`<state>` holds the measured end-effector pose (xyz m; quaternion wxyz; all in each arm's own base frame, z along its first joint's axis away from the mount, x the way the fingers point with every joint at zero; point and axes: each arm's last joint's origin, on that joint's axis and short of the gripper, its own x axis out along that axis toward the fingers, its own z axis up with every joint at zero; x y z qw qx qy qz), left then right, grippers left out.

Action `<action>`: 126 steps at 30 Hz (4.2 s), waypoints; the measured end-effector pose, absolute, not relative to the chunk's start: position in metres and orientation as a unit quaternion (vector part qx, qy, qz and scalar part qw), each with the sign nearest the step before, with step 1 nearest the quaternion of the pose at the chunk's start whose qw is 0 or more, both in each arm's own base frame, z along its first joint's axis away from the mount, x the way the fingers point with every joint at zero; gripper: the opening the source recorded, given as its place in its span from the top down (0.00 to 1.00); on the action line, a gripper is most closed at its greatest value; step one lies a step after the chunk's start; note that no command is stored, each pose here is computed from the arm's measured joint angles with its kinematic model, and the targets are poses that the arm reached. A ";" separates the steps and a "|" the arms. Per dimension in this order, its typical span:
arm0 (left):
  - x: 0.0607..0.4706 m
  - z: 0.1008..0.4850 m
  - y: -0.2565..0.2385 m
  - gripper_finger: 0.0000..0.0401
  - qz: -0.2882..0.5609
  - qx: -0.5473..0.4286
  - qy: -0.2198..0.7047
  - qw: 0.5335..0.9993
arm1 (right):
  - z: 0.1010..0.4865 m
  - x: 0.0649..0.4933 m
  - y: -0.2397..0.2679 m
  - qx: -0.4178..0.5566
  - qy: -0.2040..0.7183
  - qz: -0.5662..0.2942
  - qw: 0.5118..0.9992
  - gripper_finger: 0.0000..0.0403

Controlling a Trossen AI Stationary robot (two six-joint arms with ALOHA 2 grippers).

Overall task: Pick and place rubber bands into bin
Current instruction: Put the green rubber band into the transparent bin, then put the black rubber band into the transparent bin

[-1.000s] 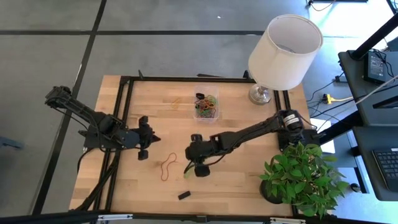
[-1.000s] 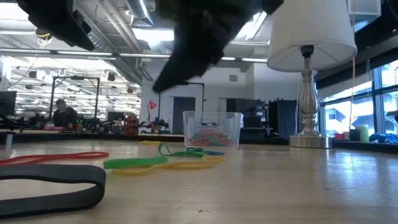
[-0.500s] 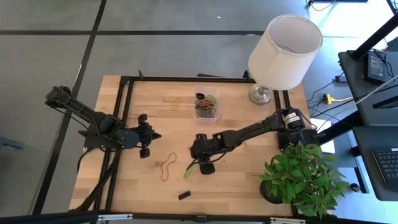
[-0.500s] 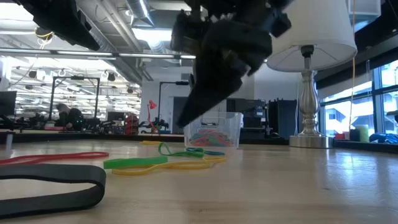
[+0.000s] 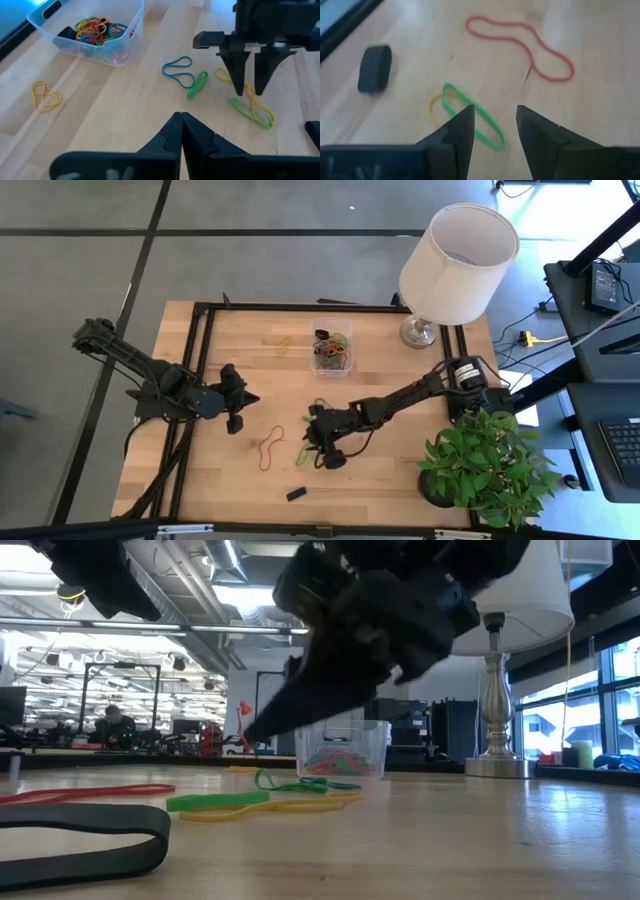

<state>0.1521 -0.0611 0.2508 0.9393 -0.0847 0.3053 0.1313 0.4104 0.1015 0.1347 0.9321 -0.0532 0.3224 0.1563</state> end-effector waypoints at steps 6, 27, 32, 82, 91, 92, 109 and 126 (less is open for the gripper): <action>0.152 0.251 -0.061 0.99 0.129 -0.090 0.307 0.939 | 0.108 0.412 0.100 -0.055 0.350 0.151 0.923 0.64; 0.153 0.249 -0.063 0.99 0.087 -0.038 0.331 0.939 | 0.118 0.418 0.098 0.068 0.317 0.097 0.941 0.99; 0.153 0.249 -0.062 0.99 0.102 -0.023 0.324 0.940 | 0.169 0.418 0.082 0.042 0.250 0.087 0.963 0.99; 0.214 0.224 -0.034 1.00 0.165 -0.061 0.344 0.922 | 0.221 0.333 -0.125 0.151 0.421 -0.173 0.878 0.52; 0.220 0.243 -0.043 1.00 0.095 -0.023 0.337 0.936 | 0.232 0.277 -0.063 0.191 0.388 -0.149 0.889 0.71; 0.220 0.244 -0.046 0.99 0.087 -0.019 0.337 0.937 | 0.229 0.266 -0.056 0.202 0.372 -0.149 0.894 0.74; 0.293 0.255 -0.119 0.99 0.045 0.032 0.448 0.892 | 0.195 0.148 0.003 0.247 0.306 -0.023 0.919 0.97; 0.350 0.210 -0.224 0.90 0.111 -0.169 0.543 0.815 | 0.183 0.127 0.010 0.198 0.401 -0.007 0.894 0.98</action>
